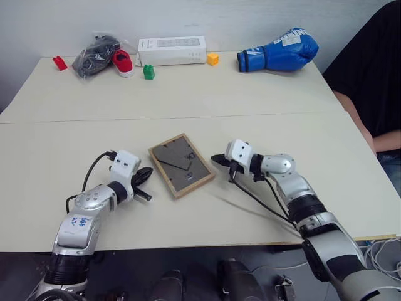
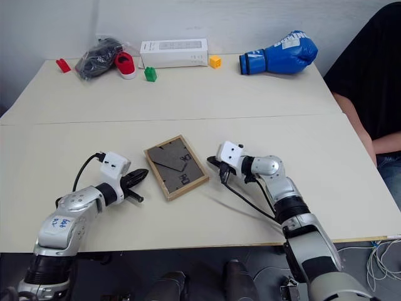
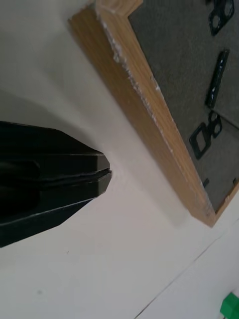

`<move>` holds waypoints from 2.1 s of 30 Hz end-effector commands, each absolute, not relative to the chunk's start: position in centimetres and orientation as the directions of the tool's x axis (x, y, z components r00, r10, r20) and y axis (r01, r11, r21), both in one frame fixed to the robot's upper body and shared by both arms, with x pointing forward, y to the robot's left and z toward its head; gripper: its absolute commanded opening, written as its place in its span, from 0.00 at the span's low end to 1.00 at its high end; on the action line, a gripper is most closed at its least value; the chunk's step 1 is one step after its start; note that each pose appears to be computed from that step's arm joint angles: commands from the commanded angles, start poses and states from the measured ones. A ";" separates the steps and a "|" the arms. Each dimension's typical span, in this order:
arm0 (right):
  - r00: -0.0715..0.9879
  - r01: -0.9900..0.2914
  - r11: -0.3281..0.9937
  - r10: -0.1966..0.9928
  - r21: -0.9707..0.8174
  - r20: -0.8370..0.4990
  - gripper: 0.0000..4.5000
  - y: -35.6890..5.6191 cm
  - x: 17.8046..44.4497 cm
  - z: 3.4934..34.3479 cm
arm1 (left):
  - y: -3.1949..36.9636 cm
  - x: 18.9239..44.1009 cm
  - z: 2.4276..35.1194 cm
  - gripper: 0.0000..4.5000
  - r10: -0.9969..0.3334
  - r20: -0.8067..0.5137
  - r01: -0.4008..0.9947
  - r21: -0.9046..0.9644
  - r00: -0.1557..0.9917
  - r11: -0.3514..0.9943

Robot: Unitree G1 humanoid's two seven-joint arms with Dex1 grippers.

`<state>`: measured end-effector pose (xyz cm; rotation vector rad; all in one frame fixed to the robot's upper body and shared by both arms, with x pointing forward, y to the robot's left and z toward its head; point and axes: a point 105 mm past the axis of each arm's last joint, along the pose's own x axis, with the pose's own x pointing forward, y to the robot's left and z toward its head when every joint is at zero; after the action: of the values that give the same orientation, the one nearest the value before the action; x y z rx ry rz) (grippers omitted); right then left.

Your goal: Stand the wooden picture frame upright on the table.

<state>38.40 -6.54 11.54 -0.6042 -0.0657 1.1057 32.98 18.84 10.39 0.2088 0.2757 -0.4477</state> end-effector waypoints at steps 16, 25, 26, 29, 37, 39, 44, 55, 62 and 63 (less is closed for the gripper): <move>0.329 -0.887 0.189 0.899 -0.422 -0.288 0.00 -5.5 30.6 11.4 | 15.1 29.0 9.4 0.01 -0.622 -0.347 0.683 0.081 0.702 0.726; 0.430 -0.865 0.271 0.835 -0.423 -0.343 0.00 -9.4 31.7 10.7 | 19.0 28.3 10.2 0.01 -0.582 -0.389 0.631 -0.002 0.714 0.776; 0.431 -0.862 0.265 0.832 -0.431 -0.349 0.00 -9.8 31.8 10.9 | 19.8 28.2 10.8 0.07 -0.590 -0.383 0.613 -0.072 0.711 0.787; 0.419 -0.864 0.237 0.827 -0.444 -0.374 0.00 -10.6 32.0 11.1 | 21.1 27.8 12.1 0.19 -0.669 -0.412 0.554 -0.374 0.619 0.744; 0.375 -0.859 0.164 0.847 -0.486 -0.377 0.00 -8.9 33.2 11.3 | 20.1 28.2 13.1 0.71 -0.823 -0.451 0.369 -0.741 0.345 0.561; 0.363 -0.859 0.150 0.853 -0.490 -0.376 0.00 -8.3 33.3 11.3 | 19.5 28.2 12.7 0.84 -0.836 -0.466 0.350 -0.761 0.289 0.545; 0.328 -0.868 0.129 0.874 -0.480 -0.358 0.00 -6.4 32.9 11.5 | 17.5 28.3 12.2 0.97 -0.861 -0.471 0.324 -0.797 0.195 0.509; 0.290 -0.879 0.104 0.892 -0.466 -0.347 0.00 -4.0 32.0 10.7 | 14.9 29.0 10.6 0.97 -0.859 -0.462 0.284 -0.812 0.221 0.510; 0.289 -0.880 0.101 0.890 -0.464 -0.353 0.00 -4.2 31.9 10.3 | 14.5 28.8 11.3 0.84 -0.880 -0.412 0.286 -0.836 0.238 0.469; 0.290 -0.880 0.101 0.888 -0.464 -0.356 0.00 -4.3 32.0 10.3 | 14.5 28.9 11.3 0.77 -0.881 -0.405 0.284 -0.839 0.247 0.465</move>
<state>32.49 -4.80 10.05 -0.6687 0.0151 1.2833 29.42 15.02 11.69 -0.6806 1.0000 -0.8672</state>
